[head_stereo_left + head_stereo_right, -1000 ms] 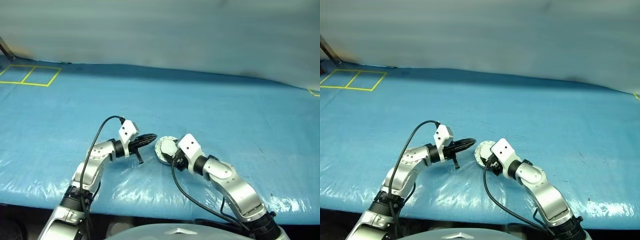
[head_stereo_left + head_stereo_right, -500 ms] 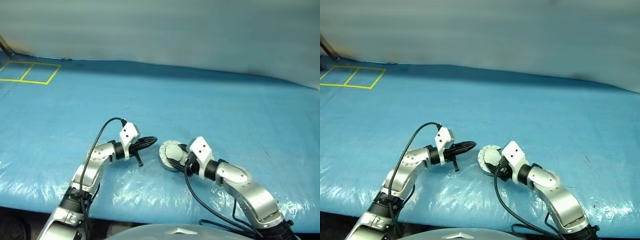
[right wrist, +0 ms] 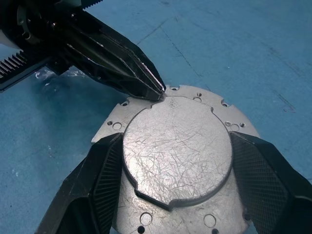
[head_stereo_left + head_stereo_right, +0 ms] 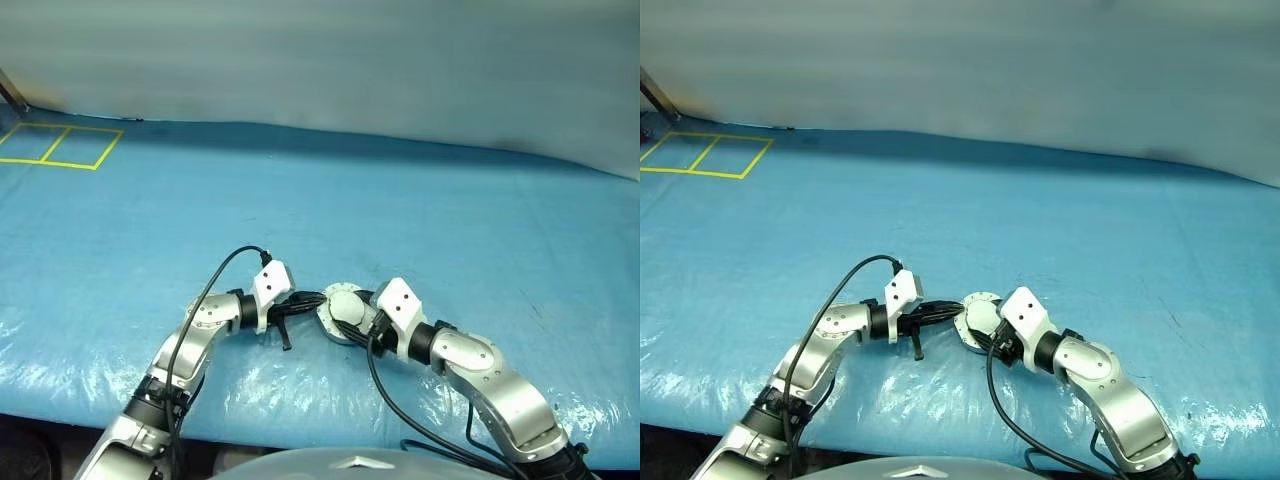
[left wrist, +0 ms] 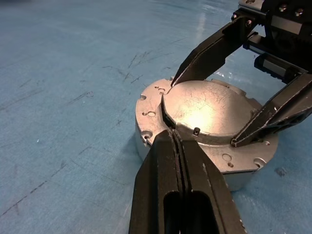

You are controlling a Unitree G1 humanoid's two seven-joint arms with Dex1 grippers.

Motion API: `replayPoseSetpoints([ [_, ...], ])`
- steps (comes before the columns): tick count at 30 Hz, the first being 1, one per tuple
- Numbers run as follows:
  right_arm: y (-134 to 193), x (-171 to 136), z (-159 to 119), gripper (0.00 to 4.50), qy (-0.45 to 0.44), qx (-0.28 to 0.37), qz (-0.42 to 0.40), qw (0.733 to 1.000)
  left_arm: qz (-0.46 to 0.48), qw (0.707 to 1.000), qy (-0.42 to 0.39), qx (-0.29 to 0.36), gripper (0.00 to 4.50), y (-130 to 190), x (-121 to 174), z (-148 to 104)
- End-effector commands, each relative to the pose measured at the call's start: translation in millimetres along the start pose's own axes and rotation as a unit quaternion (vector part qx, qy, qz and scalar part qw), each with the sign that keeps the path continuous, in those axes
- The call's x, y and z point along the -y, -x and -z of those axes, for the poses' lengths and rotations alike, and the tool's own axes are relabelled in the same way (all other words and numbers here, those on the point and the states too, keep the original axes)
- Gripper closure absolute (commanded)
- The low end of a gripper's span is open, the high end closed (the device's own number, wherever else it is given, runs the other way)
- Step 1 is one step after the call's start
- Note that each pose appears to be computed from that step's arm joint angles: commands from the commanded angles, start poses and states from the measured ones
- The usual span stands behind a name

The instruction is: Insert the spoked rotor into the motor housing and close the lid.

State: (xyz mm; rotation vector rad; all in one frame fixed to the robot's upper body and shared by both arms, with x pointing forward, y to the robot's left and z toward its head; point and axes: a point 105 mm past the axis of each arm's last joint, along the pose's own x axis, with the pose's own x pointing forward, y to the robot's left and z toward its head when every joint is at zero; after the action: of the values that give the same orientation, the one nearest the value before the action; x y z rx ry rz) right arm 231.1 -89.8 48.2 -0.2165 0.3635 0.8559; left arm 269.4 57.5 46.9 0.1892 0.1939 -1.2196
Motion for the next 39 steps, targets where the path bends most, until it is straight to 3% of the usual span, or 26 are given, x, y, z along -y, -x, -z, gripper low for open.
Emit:
replayPoseSetpoints([
  [1, 0.4, -14.0, 62.6, 1.46, -0.059, -0.120, -0.017, 0.991, 0.010, 1.000, -0.014, -0.003, 4.50, -6.7, 3.1, -1.4],
  [5, 0.6, -13.6, 60.4, 1.46, -0.058, -0.116, -0.014, 0.991, 0.029, 0.997, -0.049, -0.056, 4.50, -7.5, 7.8, 16.5],
  [9, -0.7, -4.9, 48.5, 1.46, -0.057, -0.080, 0.017, 0.995, 0.038, 0.995, -0.058, -0.071, 4.50, -6.9, 9.8, 23.5],
  [11, -0.4, -9.0, 42.2, 0.74, -0.054, -0.063, 0.004, 0.997, 0.039, 0.995, -0.058, -0.069, 4.50, -7.1, 9.6, 23.4],
  [14, -1.2, -8.6, 35.6, 0.01, -0.069, -0.047, 0.012, 0.996, 0.042, 0.995, -0.061, -0.067, 4.50, -7.9, 9.8, 23.0],
  [28, 9.3, 17.1, -19.0, 0.01, -0.090, 0.123, 0.081, 0.985, 0.054, 0.994, -0.070, -0.067, 4.50, -10.6, 10.6, 22.3],
  [33, 20.8, 24.5, -15.1, 0.01, -0.217, 0.148, 0.084, 0.961, 0.054, 0.994, -0.071, -0.069, 4.50, -10.7, 10.3, 23.2],
  [39, 36.6, 29.1, 9.7, 0.01, -0.429, 0.162, 0.068, 0.886, 0.049, 0.994, -0.071, -0.070, 4.50, -9.8, 9.4, 24.2],
])
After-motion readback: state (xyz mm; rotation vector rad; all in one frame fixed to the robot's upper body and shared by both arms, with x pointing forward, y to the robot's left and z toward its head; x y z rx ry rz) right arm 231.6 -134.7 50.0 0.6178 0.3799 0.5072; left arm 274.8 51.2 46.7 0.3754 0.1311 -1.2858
